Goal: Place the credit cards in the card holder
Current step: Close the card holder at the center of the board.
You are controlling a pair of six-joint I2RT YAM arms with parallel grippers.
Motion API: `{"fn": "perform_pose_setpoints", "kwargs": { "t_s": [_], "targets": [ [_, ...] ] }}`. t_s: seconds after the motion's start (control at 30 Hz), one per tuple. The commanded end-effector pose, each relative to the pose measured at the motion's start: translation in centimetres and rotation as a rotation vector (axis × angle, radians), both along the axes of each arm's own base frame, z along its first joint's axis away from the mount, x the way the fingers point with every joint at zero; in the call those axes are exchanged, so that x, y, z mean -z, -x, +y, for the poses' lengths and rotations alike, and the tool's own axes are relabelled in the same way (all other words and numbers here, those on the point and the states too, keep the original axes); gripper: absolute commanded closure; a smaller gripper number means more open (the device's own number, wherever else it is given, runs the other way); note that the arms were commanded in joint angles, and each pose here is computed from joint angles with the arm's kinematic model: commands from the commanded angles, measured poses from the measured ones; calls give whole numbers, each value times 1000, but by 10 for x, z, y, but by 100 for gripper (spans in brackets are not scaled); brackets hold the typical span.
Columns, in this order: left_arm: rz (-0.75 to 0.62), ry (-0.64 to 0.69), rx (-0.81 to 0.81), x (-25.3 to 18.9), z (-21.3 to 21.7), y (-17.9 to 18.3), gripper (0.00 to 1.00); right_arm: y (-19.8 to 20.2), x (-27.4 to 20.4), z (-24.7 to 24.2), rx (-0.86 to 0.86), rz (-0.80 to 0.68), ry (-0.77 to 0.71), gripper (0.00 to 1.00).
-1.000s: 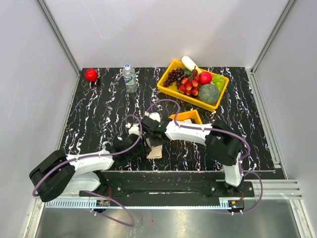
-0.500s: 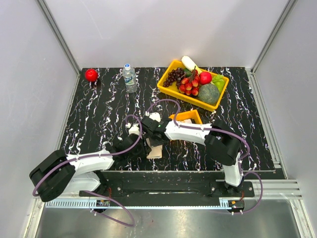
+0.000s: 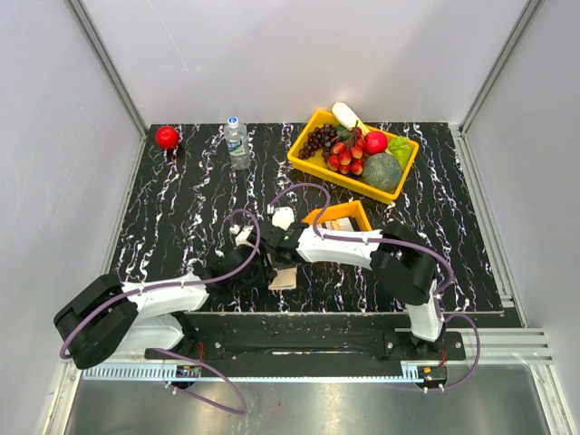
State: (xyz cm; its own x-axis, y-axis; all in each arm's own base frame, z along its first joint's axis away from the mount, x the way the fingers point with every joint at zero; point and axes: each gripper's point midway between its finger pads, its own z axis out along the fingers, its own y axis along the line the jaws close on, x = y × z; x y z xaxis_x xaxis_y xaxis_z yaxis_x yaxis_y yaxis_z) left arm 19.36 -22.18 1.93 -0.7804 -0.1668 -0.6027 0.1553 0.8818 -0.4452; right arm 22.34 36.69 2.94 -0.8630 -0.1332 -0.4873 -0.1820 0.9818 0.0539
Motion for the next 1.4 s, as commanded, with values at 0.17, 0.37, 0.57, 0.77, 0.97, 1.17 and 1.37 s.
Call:
{"fn": "perform_pose_setpoints", "kwargs": {
  "t_s": [0.17, 0.37, 0.57, 0.77, 0.97, 1.17, 1.37],
  "targets": [
    [28, 82, -11, 7, -4, 10, 68, 55, 72, 1, 32, 169, 11, 100],
    [38, 99, -46, 11, 0, 11, 68, 52, 61, -7, 70, 127, 3, 100],
    [52, 107, -76, 12, 1, 11, 69, 55, 64, -16, 104, 105, 17, 100],
    [76, 153, -131, 11, 0, 9, 74, 61, 70, -29, 154, 58, 35, 100],
    [95, 166, -159, 14, 0, 10, 75, 73, 86, -27, 178, 97, 16, 100],
    [106, 185, -190, 12, 4, 11, 77, 87, 90, -27, 225, 105, -7, 100],
    [114, 169, -195, 9, 8, 14, 77, 100, 103, -19, 291, 113, -39, 100]
  ]
}}
